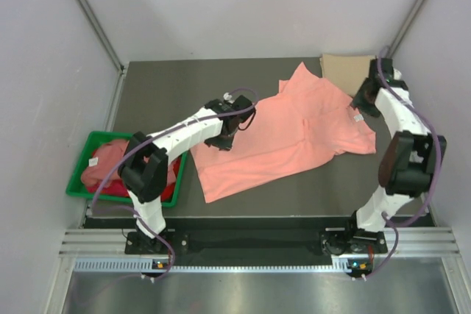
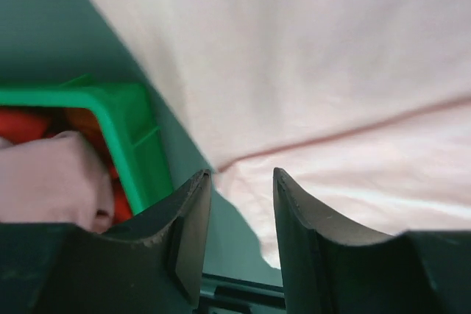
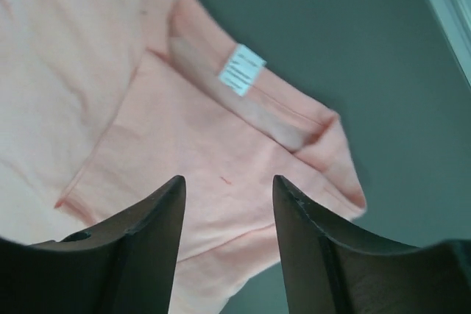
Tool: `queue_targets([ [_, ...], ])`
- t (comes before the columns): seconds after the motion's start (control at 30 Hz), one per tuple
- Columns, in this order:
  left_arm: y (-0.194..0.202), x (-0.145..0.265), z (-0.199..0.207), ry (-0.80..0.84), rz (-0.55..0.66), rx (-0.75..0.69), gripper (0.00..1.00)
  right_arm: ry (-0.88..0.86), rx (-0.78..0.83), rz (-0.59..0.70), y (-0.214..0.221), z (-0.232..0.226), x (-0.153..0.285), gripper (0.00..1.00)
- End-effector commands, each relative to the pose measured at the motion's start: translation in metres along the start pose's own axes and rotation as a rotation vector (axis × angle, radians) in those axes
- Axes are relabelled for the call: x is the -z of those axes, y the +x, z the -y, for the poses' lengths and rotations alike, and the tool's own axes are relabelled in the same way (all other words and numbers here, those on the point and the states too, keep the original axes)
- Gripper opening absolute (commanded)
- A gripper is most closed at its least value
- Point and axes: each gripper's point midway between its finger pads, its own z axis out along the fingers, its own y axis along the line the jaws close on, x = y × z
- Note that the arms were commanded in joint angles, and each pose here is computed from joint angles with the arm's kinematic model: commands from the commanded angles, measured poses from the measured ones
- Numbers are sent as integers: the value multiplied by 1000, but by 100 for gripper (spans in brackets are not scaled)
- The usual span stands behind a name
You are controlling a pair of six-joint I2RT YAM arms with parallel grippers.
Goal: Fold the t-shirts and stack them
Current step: Fold the tshirt
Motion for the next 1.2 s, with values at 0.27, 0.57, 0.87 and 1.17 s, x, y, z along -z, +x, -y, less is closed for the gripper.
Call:
queue_targets([
  [0.27,30,10,85,406,-34,28,43,95,-443,-73,61,92,1,52],
  [0.57,65,-27,77,301,-115,20,42,49,-470,-109,82,89,-20,51],
  [0.87,79,-31,72,283,-130,29,42,133,-438,-115,91,104,-48,50],
  [1.17,101,-36,57,187,-162,24,42,226,-369,-97,89,128,-54,5],
])
